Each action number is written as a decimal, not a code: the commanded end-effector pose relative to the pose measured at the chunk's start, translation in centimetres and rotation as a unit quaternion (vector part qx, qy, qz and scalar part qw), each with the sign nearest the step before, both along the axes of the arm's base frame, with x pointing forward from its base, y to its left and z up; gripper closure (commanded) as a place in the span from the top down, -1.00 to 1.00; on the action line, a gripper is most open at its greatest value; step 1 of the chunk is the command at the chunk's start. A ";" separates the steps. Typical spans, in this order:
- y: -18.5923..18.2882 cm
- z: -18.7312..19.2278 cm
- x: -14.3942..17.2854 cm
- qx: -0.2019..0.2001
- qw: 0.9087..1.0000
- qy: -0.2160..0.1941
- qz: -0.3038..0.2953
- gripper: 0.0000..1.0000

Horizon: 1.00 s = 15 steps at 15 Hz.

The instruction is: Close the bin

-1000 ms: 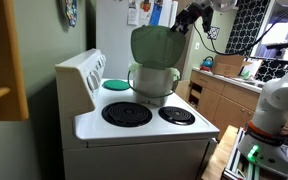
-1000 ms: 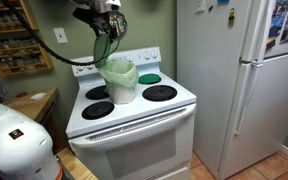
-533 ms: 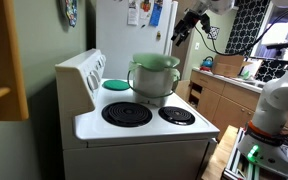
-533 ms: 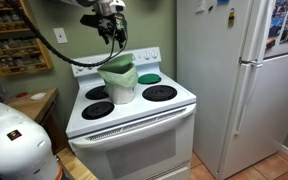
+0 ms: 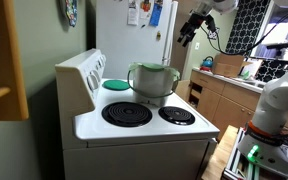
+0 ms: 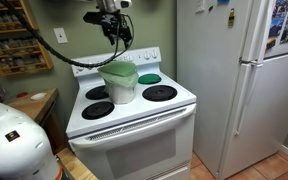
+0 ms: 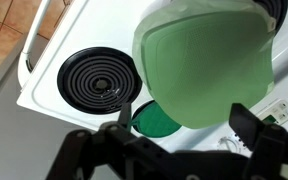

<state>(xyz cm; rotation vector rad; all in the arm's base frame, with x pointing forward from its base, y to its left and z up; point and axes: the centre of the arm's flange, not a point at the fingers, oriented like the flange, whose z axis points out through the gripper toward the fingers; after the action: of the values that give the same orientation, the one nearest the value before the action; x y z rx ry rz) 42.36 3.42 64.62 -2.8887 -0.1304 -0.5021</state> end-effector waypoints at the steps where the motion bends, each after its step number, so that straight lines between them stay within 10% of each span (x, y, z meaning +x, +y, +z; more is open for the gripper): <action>1: -3.2 1.0 -2.1 0.015 1.000 0.015 0.022 1.00; 15: -10.6 3.2 -4.4 0.058 0.997 -0.037 0.034 1.00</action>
<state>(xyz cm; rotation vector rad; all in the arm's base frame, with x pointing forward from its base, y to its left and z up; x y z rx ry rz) 37.92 -7.19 67.77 -2.7429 -0.2044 -0.5853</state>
